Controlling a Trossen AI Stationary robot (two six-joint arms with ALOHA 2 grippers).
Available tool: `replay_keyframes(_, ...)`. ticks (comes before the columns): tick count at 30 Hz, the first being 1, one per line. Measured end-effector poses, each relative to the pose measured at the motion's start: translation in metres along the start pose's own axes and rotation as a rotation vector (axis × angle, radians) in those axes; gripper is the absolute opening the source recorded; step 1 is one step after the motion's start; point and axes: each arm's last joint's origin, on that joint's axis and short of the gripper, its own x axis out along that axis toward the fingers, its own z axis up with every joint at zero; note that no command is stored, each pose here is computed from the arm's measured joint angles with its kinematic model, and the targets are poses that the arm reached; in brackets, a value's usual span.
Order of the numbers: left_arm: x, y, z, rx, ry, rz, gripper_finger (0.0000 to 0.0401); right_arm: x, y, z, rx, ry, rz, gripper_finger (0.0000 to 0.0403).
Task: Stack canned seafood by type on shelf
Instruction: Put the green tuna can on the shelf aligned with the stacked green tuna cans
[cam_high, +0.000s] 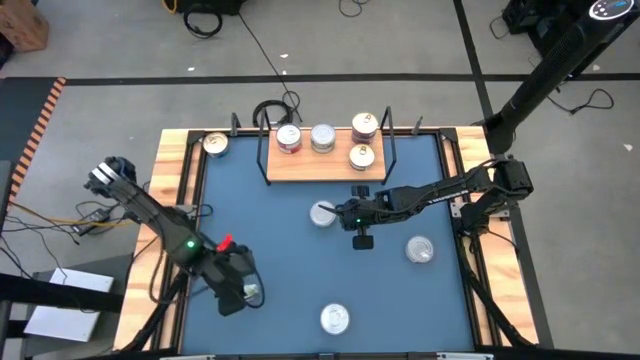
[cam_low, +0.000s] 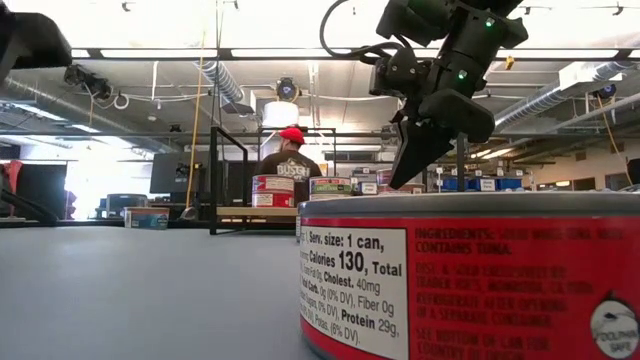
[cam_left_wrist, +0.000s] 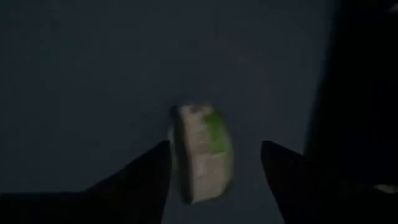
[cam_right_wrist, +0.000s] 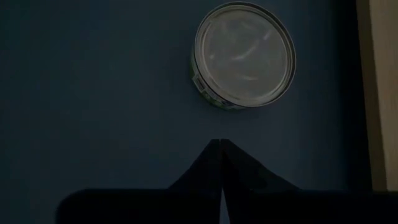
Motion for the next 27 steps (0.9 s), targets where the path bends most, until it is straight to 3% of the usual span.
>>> replay_keyframes(6, 0.013, -0.006, 0.000, -0.005, 0.135, 0.075, 0.0285, 0.000, 0.000, 0.000, 0.000, 0.001, 0.000, 0.0011)
replay_keyframes(14, 0.029, -0.010, 0.001, -0.025, 0.169, 0.090, 0.0301, 0.000, 0.000, 0.000, 0.001, 0.001, -0.001, 0.0018)
replay_keyframes(22, 0.053, -0.010, -0.002, 0.003, 0.243, 0.151, 0.0279, 0.000, 0.000, 0.000, 0.001, 0.001, -0.001, 0.0011)
replay_keyframes(27, 0.059, -0.010, -0.003, 0.050, 0.278, 0.154, 0.0232, 0.000, 0.000, 0.000, 0.001, 0.001, -0.001, 0.0018)
